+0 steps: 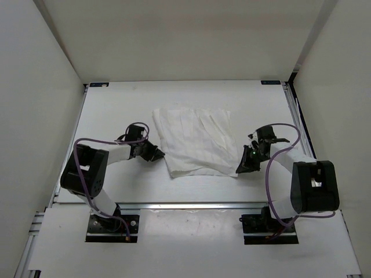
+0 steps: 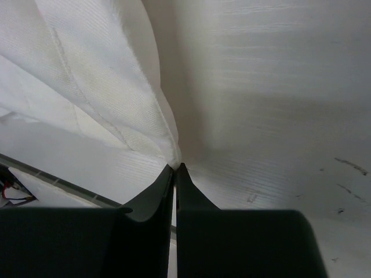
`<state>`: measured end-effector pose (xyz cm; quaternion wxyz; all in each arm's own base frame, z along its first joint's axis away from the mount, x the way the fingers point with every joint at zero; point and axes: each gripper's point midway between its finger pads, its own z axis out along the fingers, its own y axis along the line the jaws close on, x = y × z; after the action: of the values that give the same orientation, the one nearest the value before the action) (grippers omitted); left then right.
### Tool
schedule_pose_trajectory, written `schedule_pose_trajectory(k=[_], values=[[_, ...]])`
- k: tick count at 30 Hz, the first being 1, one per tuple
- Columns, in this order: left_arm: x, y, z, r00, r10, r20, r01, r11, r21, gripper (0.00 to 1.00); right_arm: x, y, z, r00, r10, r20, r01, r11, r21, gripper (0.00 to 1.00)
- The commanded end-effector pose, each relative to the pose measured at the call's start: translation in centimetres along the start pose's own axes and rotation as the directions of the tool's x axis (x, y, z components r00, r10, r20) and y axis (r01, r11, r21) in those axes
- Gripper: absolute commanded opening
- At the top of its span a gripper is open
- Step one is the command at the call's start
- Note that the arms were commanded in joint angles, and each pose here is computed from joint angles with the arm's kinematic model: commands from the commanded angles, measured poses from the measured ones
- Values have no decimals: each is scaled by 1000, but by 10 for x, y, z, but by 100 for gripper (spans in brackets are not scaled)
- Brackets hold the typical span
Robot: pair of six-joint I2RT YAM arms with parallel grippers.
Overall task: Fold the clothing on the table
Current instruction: Flatten the skirt out
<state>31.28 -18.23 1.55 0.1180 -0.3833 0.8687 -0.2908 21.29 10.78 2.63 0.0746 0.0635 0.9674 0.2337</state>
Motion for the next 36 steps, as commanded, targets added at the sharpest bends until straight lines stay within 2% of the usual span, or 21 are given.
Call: schedule_pose_trajectory(k=[1, 2, 6, 8, 9, 11, 12, 16, 23, 27, 30, 31, 32, 34, 36], values=[[19, 17, -23, 999, 53, 5, -53, 998, -32, 33, -10, -7, -1, 999, -32, 16, 32, 999, 30, 0], [24, 18, -31, 998, 58, 17, -58, 998, -22, 38, -11, -5, -1, 999, -48, 17, 48, 998, 30, 0], [41, 19, -53, 1000, 13, 21, -14, 1000, 24, 48, -19, -4, -2, 998, -64, 18, 63, 997, 37, 1], [50, 24, -58, 1000, -25, 11, 25, 999, 39, 48, -20, -3, 0, 997, -75, 11, 74, 996, 41, 0], [52, 29, -60, 999, -39, 17, 38, 998, 45, 55, -24, -3, -2, 997, -77, 18, 77, 996, 44, 0], [60, 33, -59, 998, -58, 31, 56, 996, 64, 56, -26, -3, -1, 997, -81, 11, 81, 996, 49, 0], [64, 31, -61, 997, -79, 25, 77, 993, 85, 62, -26, -3, -1, 996, -83, 8, 83, 995, 49, 0], [69, 37, -53, 996, -87, 18, 86, 993, 80, 62, -31, -2, 0, 995, -98, 12, 97, 994, 51, 0], [65, 4, -45, 994, -87, 65, 75, 982, 172, 63, -27, -3, -1, 995, -98, 4, 98, 993, 59, 0], [69, -3, -38, 995, -81, 59, 70, 984, 165, 61, -24, -5, -3, 995, -100, 0, 100, 993, 67, 0], [84, -3, -33, 998, -57, 35, 51, 987, 152, 55, -24, -7, -4, 995, -96, 4, 95, 993, 68, 0], [85, -1, -31, 997, -63, 34, 58, 989, 140, 45, -25, -8, -3, 995, -97, 7, 96, 993, 68, 0], [88, 2, -30, 998, -62, 27, 58, 990, 126, 29, -23, -10, -4, 995, -97, 8, 96, 992, 79, 0], [92, 3, -32, 998, -67, 12, 65, 991, 120, 20, -23, -12, -6, 996, -85, 11, 84, 993, 77, 0], [93, 1, -39, 998, -55, 13, 53, 992, 115, 0, -28, -12, -8, 996, -86, 27, 83, 993, 79, 0]])
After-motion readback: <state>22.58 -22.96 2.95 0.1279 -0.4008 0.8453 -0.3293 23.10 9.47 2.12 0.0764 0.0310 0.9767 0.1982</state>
